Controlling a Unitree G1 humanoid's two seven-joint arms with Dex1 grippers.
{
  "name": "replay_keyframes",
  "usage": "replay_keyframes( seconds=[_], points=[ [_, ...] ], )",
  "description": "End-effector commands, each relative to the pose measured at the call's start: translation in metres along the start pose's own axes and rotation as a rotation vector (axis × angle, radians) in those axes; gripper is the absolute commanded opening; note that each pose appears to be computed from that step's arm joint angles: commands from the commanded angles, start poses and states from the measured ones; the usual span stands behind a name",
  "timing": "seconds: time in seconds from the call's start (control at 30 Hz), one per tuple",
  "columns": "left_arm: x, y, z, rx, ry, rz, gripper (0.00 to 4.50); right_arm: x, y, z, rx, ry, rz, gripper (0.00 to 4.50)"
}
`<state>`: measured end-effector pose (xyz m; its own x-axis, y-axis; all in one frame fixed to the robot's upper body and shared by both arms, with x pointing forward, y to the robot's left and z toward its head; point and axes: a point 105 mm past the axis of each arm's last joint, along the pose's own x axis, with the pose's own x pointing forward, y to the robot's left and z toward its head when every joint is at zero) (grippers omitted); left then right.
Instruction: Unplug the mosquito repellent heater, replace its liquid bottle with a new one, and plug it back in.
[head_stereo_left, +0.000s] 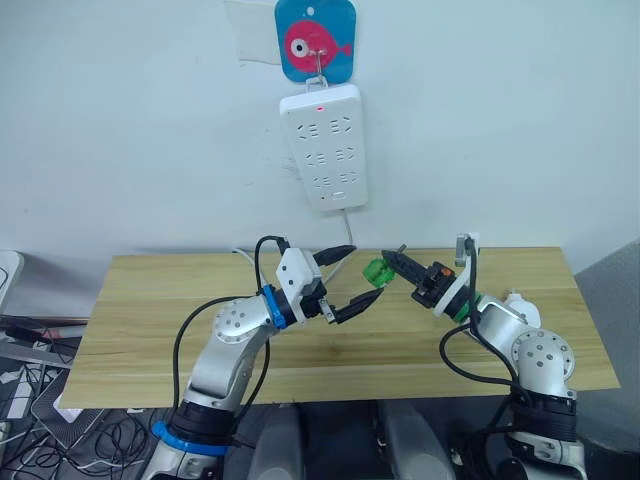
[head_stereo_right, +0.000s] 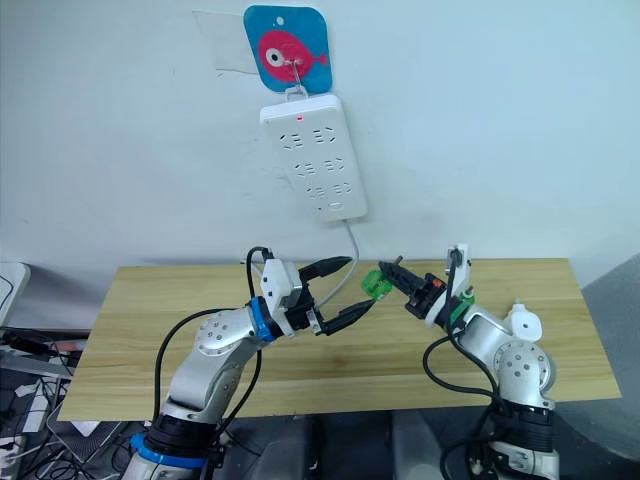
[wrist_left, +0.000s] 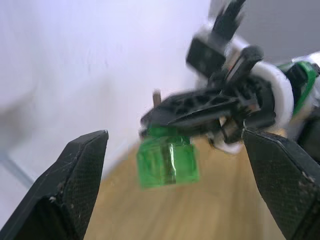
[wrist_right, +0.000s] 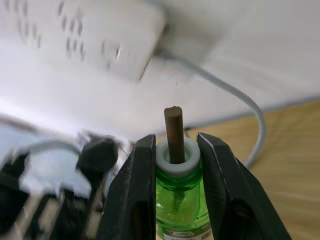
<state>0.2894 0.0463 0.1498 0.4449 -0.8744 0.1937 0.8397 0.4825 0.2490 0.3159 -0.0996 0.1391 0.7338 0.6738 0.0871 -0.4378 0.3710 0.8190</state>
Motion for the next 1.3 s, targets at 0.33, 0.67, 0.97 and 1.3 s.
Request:
replay_keyframes(
  seconds=[0.33, 0.67, 0.97, 1.3],
  points=[
    [0.016, -0.003, 0.004, 0.096, -0.075, 0.079, 4.5, -0.001, 0.042, 0.005, 0.188, 0.008, 0.109, 0.85],
    [0.021, -0.001, 0.007, 0.107, -0.108, 0.095, 3.85, -0.002, 0.049, 0.004, 0.195, 0.035, 0.129, 0.85],
    [0.021, -0.002, 0.003, 0.095, -0.102, 0.099, 2.26, -0.001, 0.055, 0.007, 0.219, 0.025, 0.144, 0.85],
    [0.021, 0.004, 0.005, 0.095, -0.089, 0.089, 2.26, -0.01, 0.05, -0.005, 0.099, 0.161, 0.119, 2.92]
  ],
)
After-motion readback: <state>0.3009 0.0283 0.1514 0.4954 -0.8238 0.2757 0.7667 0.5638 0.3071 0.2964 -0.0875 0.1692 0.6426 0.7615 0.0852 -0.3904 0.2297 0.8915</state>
